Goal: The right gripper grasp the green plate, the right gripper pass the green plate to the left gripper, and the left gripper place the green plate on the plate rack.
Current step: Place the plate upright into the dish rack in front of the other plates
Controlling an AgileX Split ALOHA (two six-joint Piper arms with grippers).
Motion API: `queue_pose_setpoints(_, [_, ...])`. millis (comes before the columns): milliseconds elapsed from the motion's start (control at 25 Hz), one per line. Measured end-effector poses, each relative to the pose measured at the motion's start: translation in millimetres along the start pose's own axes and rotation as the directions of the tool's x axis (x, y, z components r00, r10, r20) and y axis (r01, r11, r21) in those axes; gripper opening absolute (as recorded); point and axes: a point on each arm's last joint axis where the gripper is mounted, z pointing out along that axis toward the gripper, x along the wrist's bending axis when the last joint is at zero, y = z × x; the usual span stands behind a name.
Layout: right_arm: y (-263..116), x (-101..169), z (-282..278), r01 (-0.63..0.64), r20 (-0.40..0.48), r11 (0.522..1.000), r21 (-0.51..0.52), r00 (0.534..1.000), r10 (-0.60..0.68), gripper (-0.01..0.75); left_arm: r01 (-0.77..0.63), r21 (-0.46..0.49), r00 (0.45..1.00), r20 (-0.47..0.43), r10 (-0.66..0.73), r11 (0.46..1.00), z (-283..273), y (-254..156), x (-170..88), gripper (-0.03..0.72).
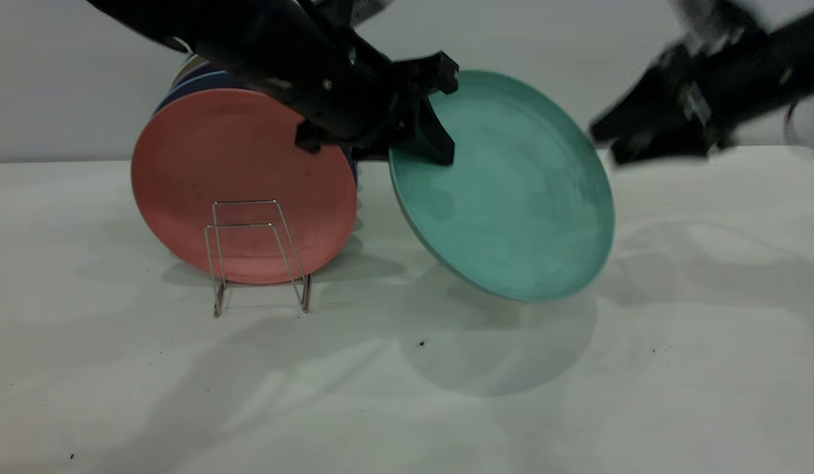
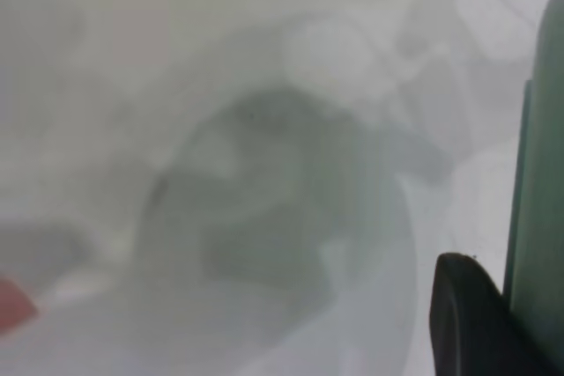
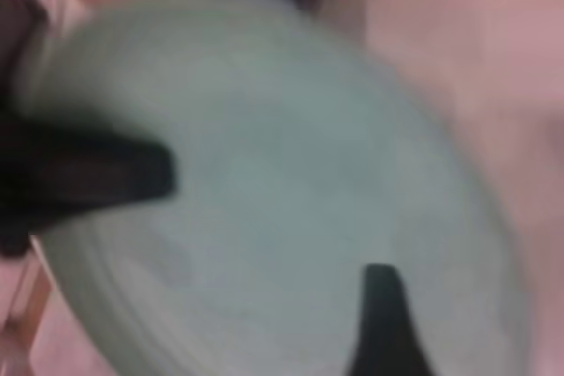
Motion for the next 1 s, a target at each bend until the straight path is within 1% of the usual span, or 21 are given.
queue_pose_setpoints(80, [13.7, 14.7, -31.1, 0.039, 0.002, 0.998, -0.058, 0.999, -0.039, 0.625, -0.046, -0.008, 0.999, 0.025, 0.047, 0.999, -15.3, 8.0, 0.7, 0.120])
queue_pose_setpoints(120, [19.3, 22.9, -47.8, 0.061, 0.002, 0.995, -0.082, 0.998, -0.061, 0.641, -0.076, -0.012, 0.996, 0.038, 0.076, 0.997, -26.9, 13.4, 3.7, 0.120])
queue_pose_setpoints(200, [26.9, 41.3, -76.6, 0.113, 0.015, 0.988, -0.107, 0.994, -0.112, 0.640, -0.147, -0.021, 0.987, 0.058, 0.148, 0.989, -53.6, 23.6, 6.4, 0.120])
queue_pose_setpoints(280, [32.9, 67.3, -101.0, 0.163, 0.053, 0.980, -0.113, 0.986, -0.157, 0.600, -0.220, -0.018, 0.974, 0.057, 0.221, 0.975, -84.2, 31.8, 13.8, 0.120])
queue_pose_setpoints(400, [34.2, 108.0, -126.8, 0.196, 0.110, 0.978, -0.077, 0.976, -0.187, 0.521, -0.308, -0.004, 0.951, 0.005, 0.308, 0.951, -132.4, 40.1, 30.2, 0.120])
queue_pose_setpoints(480, [31.4, 134.1, -136.5, 0.204, 0.155, 0.978, -0.034, 0.968, -0.197, 0.479, -0.357, 0.003, 0.933, -0.041, 0.357, 0.934, -161.5, 43.0, 41.5, 0.120])
queue_pose_setpoints(600, [22.7, 172.9, -141.6, 0.221, 0.223, 0.974, 0.046, 0.948, -0.225, 0.430, -0.465, 0.029, 0.877, -0.120, 0.465, 0.885, -195.0, 44.0, 61.9, 0.120])
queue_pose_setpoints(680, [10.8, 198.1, -142.4, 0.236, 0.254, 0.967, 0.093, 0.934, -0.253, 0.409, -0.559, 0.049, 0.817, -0.138, 0.560, 0.828, -209.0, 43.3, 71.6, 0.120])
queue_pose_setpoints(720, [2.6, 207.6, -140.4, 0.241, 0.257, 0.963, 0.120, 0.929, -0.265, 0.403, -0.587, 0.055, 0.795, -0.146, 0.588, 0.808, -213.8, 43.0, 76.6, 0.120])
queue_pose_setpoints(800, [-16.6, 226.9, -142.4, 0.244, 0.258, 0.959, 0.147, 0.926, -0.275, 0.395, -0.668, 0.075, 0.726, -0.152, 0.670, 0.740, -218.6, 42.6, 82.5, 0.120])
queue_pose_setpoints(840, [-28.2, 233.8, -143.4, 0.238, 0.257, 0.958, 0.158, 0.927, -0.273, 0.393, -0.725, 0.088, 0.668, -0.149, 0.729, 0.683, -219.4, 42.6, 83.6, 0.120])
queue_pose_setpoints(880, [-39.8, 236.9, -143.4, 0.220, 0.254, 0.961, 0.170, 0.932, -0.258, 0.392, -0.785, 0.102, 0.596, -0.142, 0.790, 0.611, -219.5, 42.8, 83.8, 0.120])
queue_pose_setpoints(1000, [-77.1, 243.9, -148.6, 0.174, 0.267, 0.967, 0.187, 0.938, -0.221, 0.391, -0.907, 0.111, 0.388, -0.150, 0.909, 0.406, -218.6, 46.8, 82.1, 0.120])
